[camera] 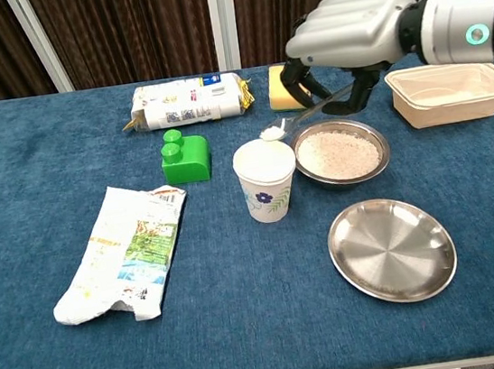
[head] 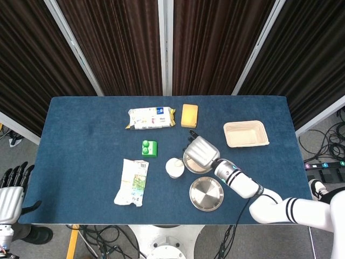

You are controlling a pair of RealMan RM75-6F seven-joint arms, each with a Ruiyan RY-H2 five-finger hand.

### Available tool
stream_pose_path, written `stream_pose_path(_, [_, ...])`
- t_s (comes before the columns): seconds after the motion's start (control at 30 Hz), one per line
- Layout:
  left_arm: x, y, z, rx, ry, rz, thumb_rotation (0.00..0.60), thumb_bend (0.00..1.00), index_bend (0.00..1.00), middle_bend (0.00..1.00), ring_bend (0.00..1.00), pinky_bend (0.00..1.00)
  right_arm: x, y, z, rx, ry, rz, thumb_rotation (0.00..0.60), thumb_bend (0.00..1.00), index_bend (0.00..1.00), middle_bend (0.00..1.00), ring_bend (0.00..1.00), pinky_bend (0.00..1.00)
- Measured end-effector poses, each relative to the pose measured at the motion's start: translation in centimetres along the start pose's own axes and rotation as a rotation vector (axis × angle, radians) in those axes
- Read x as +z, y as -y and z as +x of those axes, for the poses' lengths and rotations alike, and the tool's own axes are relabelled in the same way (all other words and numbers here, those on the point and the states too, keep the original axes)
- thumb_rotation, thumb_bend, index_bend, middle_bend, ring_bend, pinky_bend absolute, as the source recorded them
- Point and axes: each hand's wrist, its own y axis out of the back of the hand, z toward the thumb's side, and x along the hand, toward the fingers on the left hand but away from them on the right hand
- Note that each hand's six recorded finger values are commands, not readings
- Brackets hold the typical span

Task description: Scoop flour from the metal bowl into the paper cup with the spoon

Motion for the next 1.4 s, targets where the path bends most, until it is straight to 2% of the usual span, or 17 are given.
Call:
stream_pose_path(0.37, [-0.5,0.4,-0.4,0.003,-0.009,-0.011,0.6,0.0,0.11,0.05,0.01,0.0,2.4,-2.0,-1.8,0.0,-0.071,0.352,0.6,0.36,0.63,0.59,0.29,0.05])
stream_pose_path(0.63, [-0.7,0.6,-0.6,0.004,-0.013,-0.019,0.6,0.0,0.11,0.05,0.01,0.0,4.5,-3.6,-2.2,-0.051,-0.119,0.67,0.6,0.36,0.63,0.58,0.29,0.02])
stream_pose_path(0.83, [-0.8,0.7,-0.6,0.004,-0.015,-0.024,0.6,0.0,0.11,0.05,0.01,0.0,5.9,-3.5,-1.8,-0.082,-0.165,0.859,0.6,0.36,0.63,0.58,0.29,0.0])
stream_pose_path(1.1, [-0.8,0.8,-0.6,0.004,-0.016,-0.027,0.6,0.0,0.11,0.05,0.01,0.0,7.0,-3.3,-1.6,-0.103,-0.177,0.983,0.6,0.33,0.64,0.58,0.29,0.0])
stream_pose_path(1.4, [-1.3,1.0,-1.0,0.002,-0.031,-0.03,0.6,0.0,0.11,0.05,0.01,0.0,7.4,-3.5,-1.8,-0.096,-0.137,1.01,0.6,0.33,0.65,0.59,0.29,0.0])
